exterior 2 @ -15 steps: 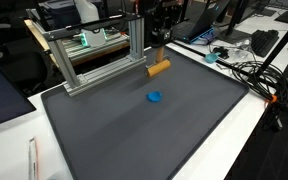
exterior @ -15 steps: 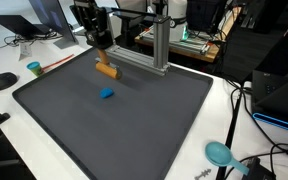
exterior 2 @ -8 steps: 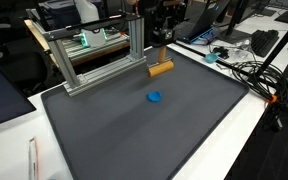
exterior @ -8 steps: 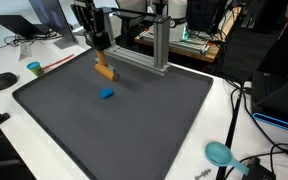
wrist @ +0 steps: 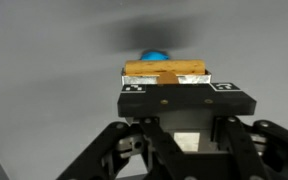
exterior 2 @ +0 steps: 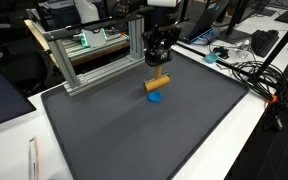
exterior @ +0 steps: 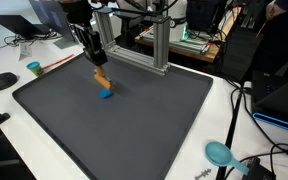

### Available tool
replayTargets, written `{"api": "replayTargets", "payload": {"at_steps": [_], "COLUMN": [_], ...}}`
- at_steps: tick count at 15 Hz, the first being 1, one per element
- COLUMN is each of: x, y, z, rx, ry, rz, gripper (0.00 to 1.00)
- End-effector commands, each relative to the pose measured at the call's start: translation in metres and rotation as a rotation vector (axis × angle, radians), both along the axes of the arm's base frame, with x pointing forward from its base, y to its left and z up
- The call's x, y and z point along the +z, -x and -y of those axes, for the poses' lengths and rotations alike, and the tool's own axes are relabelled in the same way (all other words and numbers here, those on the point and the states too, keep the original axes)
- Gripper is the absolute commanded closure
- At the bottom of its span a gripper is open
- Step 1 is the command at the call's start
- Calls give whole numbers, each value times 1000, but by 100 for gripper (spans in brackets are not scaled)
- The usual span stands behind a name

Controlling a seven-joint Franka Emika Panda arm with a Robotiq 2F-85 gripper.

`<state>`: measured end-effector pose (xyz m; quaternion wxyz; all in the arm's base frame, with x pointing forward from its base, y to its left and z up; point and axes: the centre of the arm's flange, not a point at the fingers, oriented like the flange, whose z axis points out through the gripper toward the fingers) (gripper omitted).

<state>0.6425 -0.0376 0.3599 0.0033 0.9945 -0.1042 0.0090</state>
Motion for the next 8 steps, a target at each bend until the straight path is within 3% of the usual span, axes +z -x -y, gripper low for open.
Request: {"api": "replayTargets", "payload": {"at_steps": [1,8], "x": [-15,-36], "y": [-13,-13], "z": [27,41], "rx": [-31,-90], "ry": [-34,-116], "rz": [26,8], "gripper": [77,77]}}
